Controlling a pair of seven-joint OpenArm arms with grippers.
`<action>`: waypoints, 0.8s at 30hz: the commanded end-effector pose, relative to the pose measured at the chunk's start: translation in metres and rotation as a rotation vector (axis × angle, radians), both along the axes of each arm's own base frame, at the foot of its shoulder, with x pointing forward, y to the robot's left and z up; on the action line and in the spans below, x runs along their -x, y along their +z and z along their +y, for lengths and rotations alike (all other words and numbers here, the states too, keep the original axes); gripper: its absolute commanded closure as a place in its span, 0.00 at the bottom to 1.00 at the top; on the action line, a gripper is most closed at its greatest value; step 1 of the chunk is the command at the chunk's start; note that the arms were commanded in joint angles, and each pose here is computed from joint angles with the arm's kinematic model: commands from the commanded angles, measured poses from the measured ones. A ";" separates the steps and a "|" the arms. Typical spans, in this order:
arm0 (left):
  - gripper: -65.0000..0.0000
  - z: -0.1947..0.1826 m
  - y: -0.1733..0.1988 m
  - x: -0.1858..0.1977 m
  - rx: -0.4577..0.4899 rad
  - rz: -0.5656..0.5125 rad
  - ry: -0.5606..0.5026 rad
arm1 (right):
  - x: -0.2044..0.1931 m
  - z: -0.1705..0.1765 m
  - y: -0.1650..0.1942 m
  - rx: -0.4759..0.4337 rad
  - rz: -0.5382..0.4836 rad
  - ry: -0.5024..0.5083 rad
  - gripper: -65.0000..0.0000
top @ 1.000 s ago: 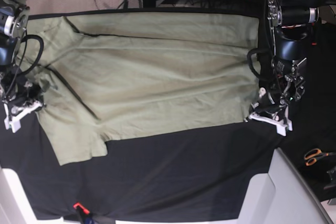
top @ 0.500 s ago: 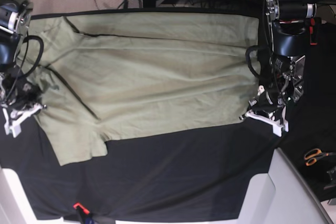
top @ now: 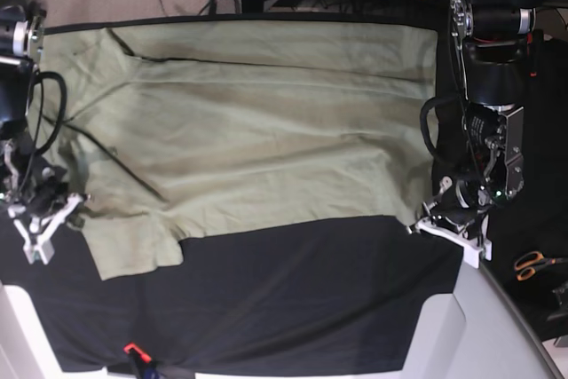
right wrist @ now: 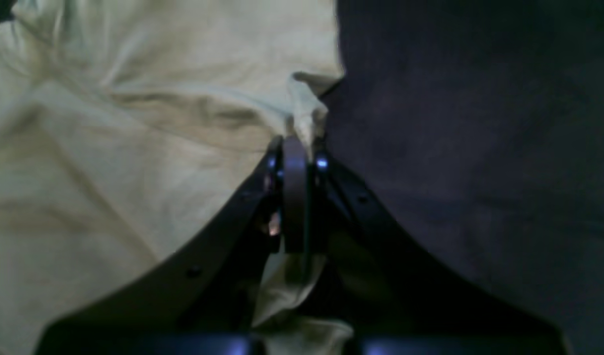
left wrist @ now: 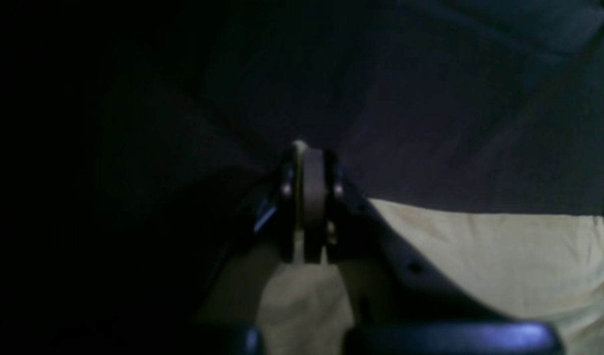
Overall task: Fold the T-shirt properly
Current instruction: 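Lift the hem half and fold it over toward the shoulders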
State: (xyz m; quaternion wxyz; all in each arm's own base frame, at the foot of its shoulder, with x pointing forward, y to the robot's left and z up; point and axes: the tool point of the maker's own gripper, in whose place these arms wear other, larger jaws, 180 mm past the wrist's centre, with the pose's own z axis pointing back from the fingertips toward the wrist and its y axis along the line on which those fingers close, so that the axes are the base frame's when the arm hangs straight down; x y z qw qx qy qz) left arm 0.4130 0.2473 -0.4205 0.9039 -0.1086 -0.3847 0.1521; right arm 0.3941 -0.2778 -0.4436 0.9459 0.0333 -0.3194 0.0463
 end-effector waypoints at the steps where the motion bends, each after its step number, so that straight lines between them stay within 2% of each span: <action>1: 1.00 0.006 0.019 -0.013 -0.007 -0.052 0.003 | -0.025 -0.010 0.030 0.020 -0.098 0.004 1.00; 7: 1.00 0.006 0.016 -0.010 -0.008 -0.046 0.003 | -0.031 -0.013 0.037 0.107 -0.150 0.105 1.00; 12: 1.00 0.006 0.015 -0.010 -0.008 -0.044 0.001 | -0.032 -0.012 0.035 0.143 -0.176 0.167 1.00; 18: 1.00 0.005 0.015 -0.010 -0.009 -0.043 0.000 | -0.033 -0.029 0.021 0.116 -0.186 0.114 1.00; 24: 1.00 -0.010 0.016 -0.012 -0.046 -0.041 -0.072 | -0.041 -0.049 0.026 0.106 -0.334 0.014 1.00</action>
